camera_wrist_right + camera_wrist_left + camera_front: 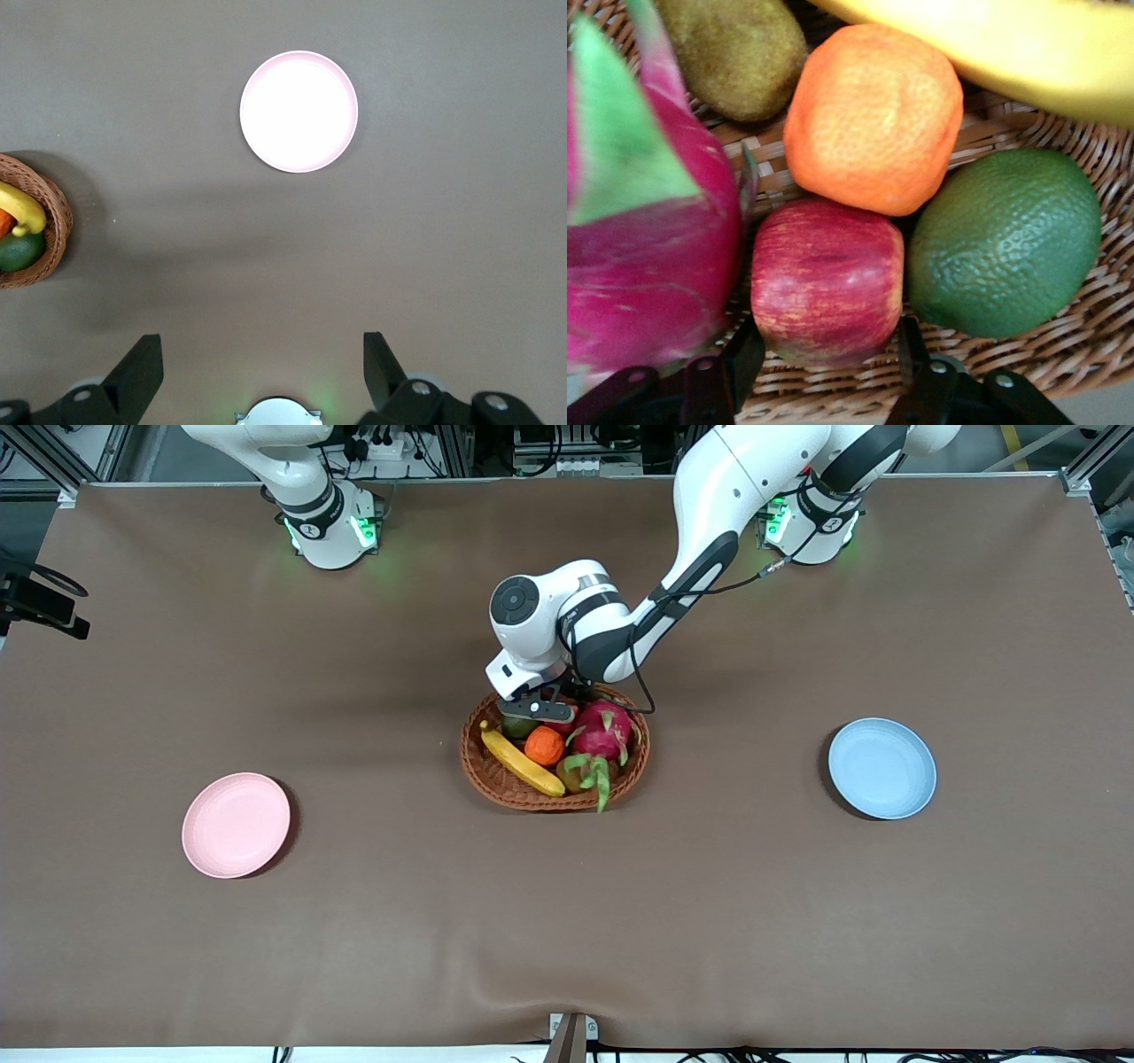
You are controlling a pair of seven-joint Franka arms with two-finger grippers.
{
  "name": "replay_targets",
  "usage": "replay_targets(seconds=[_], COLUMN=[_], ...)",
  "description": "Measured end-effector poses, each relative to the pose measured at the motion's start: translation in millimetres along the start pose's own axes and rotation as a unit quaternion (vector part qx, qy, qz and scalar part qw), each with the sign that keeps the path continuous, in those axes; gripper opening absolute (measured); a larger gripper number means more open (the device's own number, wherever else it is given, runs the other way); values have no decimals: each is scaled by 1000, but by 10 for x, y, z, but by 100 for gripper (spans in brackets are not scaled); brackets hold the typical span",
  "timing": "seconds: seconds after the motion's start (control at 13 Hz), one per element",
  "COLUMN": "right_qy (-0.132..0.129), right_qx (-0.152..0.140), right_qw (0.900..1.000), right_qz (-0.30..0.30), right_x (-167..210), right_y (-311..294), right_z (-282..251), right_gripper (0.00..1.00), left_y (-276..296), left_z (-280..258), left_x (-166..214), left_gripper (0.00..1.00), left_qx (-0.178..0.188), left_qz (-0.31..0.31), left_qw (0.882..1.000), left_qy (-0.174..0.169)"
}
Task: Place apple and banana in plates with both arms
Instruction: 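Lower the left gripper onto the red apple and close it, then carry the apple to the blue plate while the right gripper reaches the basket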
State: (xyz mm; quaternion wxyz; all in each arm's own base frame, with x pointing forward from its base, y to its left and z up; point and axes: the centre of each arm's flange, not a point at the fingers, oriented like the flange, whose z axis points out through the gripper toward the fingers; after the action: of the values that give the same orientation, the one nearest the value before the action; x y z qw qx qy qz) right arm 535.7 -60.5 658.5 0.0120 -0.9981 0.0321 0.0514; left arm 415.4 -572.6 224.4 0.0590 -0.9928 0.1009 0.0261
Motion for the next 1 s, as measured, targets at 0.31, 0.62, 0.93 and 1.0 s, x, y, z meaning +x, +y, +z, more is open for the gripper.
replay_targets(seconds=[0.31, 0.62, 0.93, 1.0], right_qy=[0, 0, 1, 0], right_qx=[-9, 9, 32, 33], right_qw=[1000, 1000, 999, 999], right_qz=[-3, -5, 6, 6], right_x=[0, 0, -8, -8], right_y=[-5, -38, 79, 80], right_z=[0, 0, -2, 0], right_gripper=[100, 100, 100, 100], left_y=[3, -56, -564, -852], left_z=[-25, -311, -1465, -1794], left_x=[19, 62, 124, 188], left_gripper=[60, 60, 60, 60], left_qx=[-4, -5, -22, -33], left_qz=[-2, -26, -86, -105], left_qw=[1000, 1000, 996, 994], left_qy=[3, 7, -11, -17])
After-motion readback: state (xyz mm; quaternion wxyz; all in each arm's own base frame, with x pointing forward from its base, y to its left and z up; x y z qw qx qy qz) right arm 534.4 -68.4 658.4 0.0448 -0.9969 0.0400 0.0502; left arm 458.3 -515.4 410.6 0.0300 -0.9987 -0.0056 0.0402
